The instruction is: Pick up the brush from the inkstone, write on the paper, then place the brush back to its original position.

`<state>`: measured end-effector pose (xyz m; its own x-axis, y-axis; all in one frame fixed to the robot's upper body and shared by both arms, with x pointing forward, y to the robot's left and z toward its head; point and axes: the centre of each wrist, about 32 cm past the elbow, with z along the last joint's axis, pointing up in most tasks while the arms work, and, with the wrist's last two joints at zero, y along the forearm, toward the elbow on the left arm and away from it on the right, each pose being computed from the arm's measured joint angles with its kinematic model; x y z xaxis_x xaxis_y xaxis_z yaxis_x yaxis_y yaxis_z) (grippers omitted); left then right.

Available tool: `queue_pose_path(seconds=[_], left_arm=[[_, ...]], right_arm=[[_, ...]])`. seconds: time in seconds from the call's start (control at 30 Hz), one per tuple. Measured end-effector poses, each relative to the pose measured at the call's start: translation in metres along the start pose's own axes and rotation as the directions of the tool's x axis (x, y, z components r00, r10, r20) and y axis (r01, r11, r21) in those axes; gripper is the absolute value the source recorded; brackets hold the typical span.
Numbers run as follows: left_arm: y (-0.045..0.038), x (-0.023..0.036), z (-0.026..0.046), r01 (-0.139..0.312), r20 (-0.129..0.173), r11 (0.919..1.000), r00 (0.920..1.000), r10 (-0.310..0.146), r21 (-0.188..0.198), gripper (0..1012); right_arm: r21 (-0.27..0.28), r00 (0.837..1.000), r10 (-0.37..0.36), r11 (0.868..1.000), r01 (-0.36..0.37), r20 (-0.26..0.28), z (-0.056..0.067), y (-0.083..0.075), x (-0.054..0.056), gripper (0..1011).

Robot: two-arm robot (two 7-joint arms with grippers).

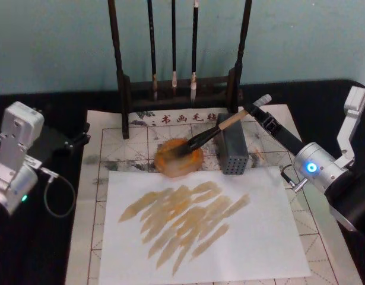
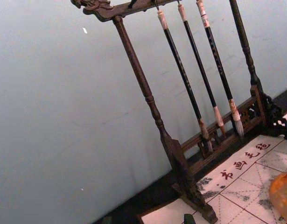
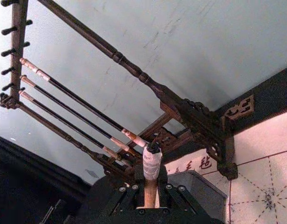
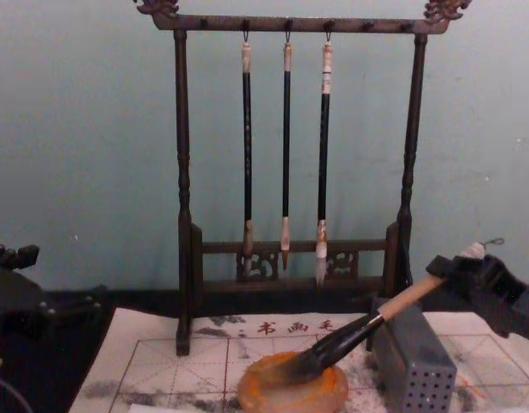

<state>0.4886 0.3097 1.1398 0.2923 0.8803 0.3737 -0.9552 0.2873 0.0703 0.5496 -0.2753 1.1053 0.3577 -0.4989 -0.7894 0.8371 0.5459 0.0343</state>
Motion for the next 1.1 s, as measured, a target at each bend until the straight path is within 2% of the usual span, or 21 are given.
queue_pose_path(seconds=[0.77,0.9,0.93,1.03,1.1], left_arm=[[0.0000,0.0000,0.0000,0.000,0.000,1.0000,1.0000,0.000,0.000,1001],[0.0000,0.0000,0.0000,0.000,0.000,1.0000,1.0000,0.000,0.000,1001],[0.0000,0.0000,0.0000,0.000,0.000,1.0000,1.0000,0.000,0.000,1001],[0.0000,0.0000,0.0000,0.000,0.000,1.0000,1.0000,0.000,0.000,1001],[0.0000,0.0000,0.0000,0.000,0.000,1.0000,1.0000,0.000,0.000,1001]], right_arm=[[0.000,1.000,0.001,1.000,-0.001,0.003,0.0003,-0.0002,-0.0002,174],[0.000,1.000,0.001,1.000,-0.001,0.004,0.0001,-0.0002,-0.0002,231],[0.000,1.000,0.001,1.000,-0.001,0.004,0.0001,-0.0003,-0.0002,285],[0.000,1.000,0.001,1.000,-0.001,0.004,0.0001,-0.0003,-0.0002,340],[0.000,1.000,0.001,1.000,-0.001,0.005,0.0001,-0.0003,-0.0002,424]])
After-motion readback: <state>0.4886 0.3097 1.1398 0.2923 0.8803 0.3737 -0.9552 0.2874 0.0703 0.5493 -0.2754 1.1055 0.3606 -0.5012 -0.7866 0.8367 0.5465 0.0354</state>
